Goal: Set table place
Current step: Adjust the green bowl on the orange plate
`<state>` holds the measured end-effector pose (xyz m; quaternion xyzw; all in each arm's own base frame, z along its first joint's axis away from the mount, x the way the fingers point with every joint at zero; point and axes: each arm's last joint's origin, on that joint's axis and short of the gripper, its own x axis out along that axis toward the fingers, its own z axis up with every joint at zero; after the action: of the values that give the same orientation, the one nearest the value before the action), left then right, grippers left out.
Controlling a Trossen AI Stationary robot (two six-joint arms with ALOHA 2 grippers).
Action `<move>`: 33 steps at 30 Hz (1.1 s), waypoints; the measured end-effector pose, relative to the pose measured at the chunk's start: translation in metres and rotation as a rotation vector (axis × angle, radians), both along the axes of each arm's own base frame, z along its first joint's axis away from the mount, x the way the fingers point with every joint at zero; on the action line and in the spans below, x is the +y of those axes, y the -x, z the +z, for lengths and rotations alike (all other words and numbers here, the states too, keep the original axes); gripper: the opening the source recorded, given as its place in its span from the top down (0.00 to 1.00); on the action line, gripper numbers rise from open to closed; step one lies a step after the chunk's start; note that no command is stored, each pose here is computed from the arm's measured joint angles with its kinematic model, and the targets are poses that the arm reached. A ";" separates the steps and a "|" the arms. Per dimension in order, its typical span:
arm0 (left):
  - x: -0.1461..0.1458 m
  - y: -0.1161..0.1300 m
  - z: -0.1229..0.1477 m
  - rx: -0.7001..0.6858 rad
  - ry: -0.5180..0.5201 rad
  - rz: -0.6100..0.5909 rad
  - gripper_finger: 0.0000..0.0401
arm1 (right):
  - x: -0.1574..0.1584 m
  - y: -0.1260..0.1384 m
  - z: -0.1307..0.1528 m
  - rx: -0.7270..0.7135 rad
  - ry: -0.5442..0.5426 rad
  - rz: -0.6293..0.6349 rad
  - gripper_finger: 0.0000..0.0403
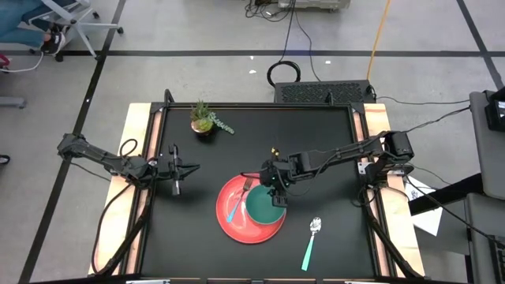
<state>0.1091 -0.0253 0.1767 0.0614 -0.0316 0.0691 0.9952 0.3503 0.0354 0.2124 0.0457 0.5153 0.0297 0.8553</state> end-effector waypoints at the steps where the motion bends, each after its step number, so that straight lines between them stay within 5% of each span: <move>1: 0.000 0.000 0.000 0.000 0.000 0.000 0.93 | 0.000 0.000 -0.001 0.002 0.000 -0.001 0.52; 33: 0.000 0.000 0.000 -0.001 0.004 -0.001 0.93 | 0.000 0.003 -0.014 -0.009 0.001 -0.005 0.53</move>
<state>0.1091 -0.0254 0.1767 0.0596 -0.0319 0.0689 0.9953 0.3474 0.0354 0.1987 0.0464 0.5114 0.0275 0.8577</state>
